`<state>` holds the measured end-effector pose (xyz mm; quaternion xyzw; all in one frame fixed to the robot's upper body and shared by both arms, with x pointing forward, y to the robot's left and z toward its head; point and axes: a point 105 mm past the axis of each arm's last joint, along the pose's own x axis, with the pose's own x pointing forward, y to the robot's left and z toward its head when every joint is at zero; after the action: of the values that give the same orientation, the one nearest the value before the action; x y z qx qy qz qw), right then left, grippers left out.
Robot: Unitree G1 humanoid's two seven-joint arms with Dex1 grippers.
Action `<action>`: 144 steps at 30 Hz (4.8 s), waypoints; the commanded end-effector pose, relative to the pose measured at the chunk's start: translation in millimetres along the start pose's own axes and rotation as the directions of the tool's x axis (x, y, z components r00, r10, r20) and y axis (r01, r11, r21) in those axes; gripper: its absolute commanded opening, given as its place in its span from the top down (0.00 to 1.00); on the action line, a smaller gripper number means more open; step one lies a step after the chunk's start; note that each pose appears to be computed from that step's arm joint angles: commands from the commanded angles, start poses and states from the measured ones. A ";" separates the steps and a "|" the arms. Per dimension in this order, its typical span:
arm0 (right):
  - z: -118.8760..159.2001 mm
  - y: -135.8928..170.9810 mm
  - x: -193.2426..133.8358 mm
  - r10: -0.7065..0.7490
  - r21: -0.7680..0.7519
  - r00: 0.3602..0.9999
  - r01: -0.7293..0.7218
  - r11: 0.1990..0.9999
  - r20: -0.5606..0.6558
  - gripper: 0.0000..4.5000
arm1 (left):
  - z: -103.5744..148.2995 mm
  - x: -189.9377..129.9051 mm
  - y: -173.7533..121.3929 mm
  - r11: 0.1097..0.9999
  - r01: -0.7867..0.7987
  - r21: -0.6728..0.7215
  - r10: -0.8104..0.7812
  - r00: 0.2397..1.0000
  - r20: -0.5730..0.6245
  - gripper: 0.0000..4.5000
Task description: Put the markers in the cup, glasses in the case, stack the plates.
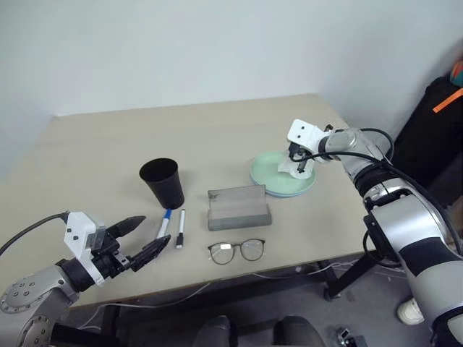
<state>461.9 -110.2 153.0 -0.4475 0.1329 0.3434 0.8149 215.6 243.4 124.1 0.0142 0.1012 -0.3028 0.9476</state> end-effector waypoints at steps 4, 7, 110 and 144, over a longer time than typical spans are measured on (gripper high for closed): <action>19.5 -19.8 -8.6 -0.067 -0.021 0.996 0.068 0.997 0.064 0.57 | 12.5 0.5 -0.6 0.999 -0.003 0.049 0.001 1.000 0.027 0.00; 27.5 -23.1 -13.2 -0.043 -0.008 0.994 0.044 0.999 0.097 0.43 | 13.8 2.3 0.7 0.999 -0.010 0.053 0.009 0.999 0.031 0.00; 44.0 103.0 -98.8 0.737 -0.242 0.611 -0.699 0.673 0.289 0.00 | 22.0 157.5 -73.8 0.633 0.718 0.289 -0.654 0.696 -0.296 0.99; 48.0 102.5 -92.1 0.729 -0.233 0.618 -0.693 0.682 0.295 0.00 | 6.3 193.5 -41.6 0.635 0.715 0.293 -0.601 0.695 -0.394 0.99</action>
<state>316.5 -76.3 149.2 -0.3076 0.1481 0.7279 0.5947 349.5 100.6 87.0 0.2097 0.1546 -0.6267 0.7344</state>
